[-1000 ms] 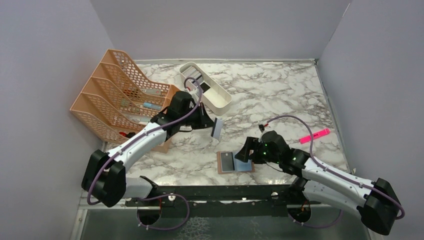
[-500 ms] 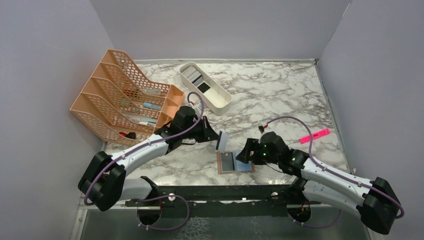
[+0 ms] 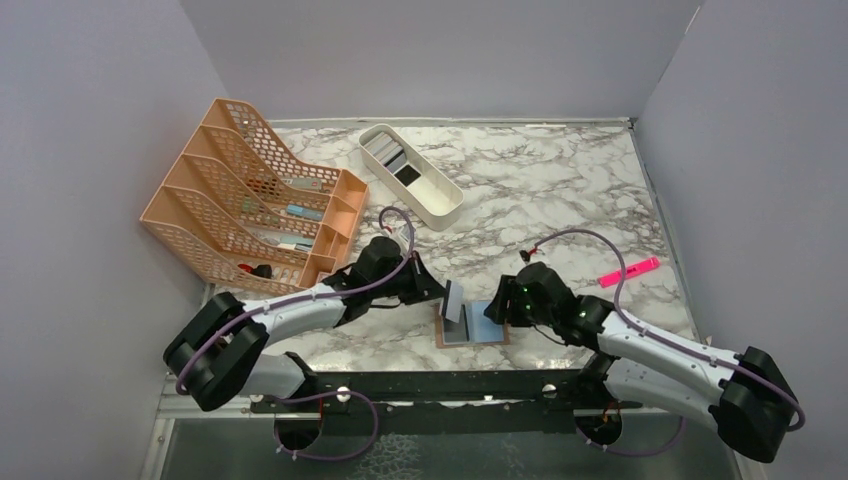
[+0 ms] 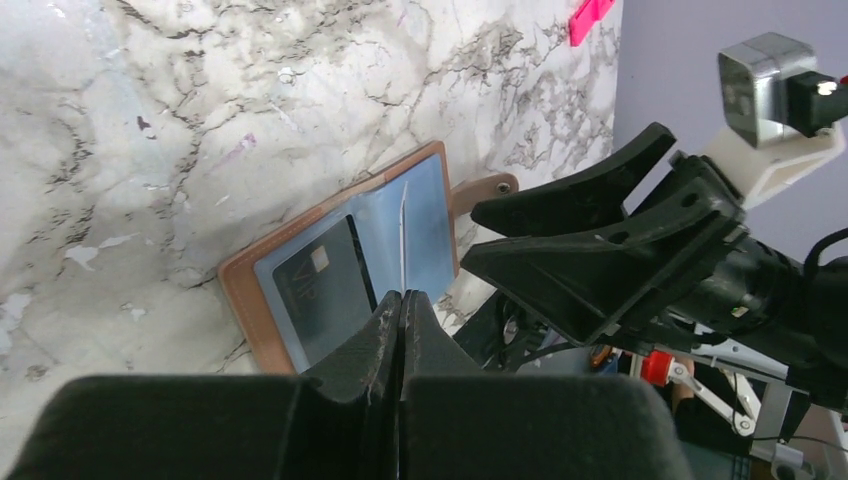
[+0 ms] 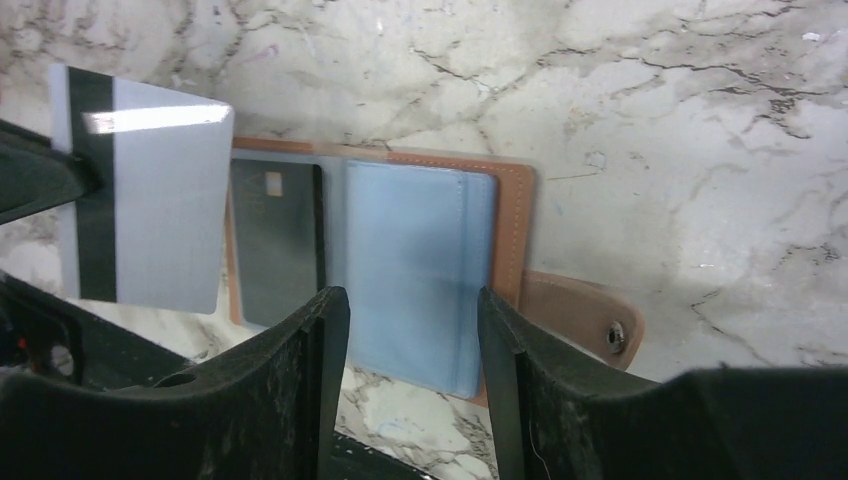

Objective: Put the credit cards into the card holder
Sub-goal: Insert the credit card into the card holder.

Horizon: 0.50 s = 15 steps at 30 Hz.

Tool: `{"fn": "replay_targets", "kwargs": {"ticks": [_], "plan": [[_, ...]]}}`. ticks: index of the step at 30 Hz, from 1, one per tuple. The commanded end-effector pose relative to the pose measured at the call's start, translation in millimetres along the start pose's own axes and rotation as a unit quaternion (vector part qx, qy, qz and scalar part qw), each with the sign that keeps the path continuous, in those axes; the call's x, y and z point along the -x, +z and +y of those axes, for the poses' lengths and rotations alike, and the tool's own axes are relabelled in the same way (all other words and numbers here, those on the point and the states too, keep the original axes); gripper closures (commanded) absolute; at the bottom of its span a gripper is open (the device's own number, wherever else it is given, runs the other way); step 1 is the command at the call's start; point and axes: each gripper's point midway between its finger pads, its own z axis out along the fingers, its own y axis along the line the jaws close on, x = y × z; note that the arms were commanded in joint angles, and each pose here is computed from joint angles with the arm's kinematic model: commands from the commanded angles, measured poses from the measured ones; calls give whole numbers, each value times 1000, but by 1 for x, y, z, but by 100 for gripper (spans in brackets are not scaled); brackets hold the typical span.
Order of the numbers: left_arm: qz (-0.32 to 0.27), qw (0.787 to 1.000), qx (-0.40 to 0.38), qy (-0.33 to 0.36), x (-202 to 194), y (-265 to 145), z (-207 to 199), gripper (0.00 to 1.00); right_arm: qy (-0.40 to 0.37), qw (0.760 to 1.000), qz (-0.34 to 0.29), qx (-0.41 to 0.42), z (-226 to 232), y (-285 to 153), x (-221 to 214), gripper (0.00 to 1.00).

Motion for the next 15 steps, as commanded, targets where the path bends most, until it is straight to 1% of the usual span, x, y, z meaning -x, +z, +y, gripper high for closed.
{"fn": "replay_targets", "kwargs": {"ticks": [1,5,9,15], "plan": [[-40,999,-12,-19,9,11,-9,100,-10,999,0,-46,-15,6,0,46],[-42,999,-12,-30,3,20,-9,100,-7,998,16,-58,-19,15,-8,46],[-41,998,6,-42,-1,27,1,100,6,997,32,-69,-23,21,-16,42],[-40,997,22,-58,-5,29,11,100,15,997,44,-56,-20,24,-23,44]]}}
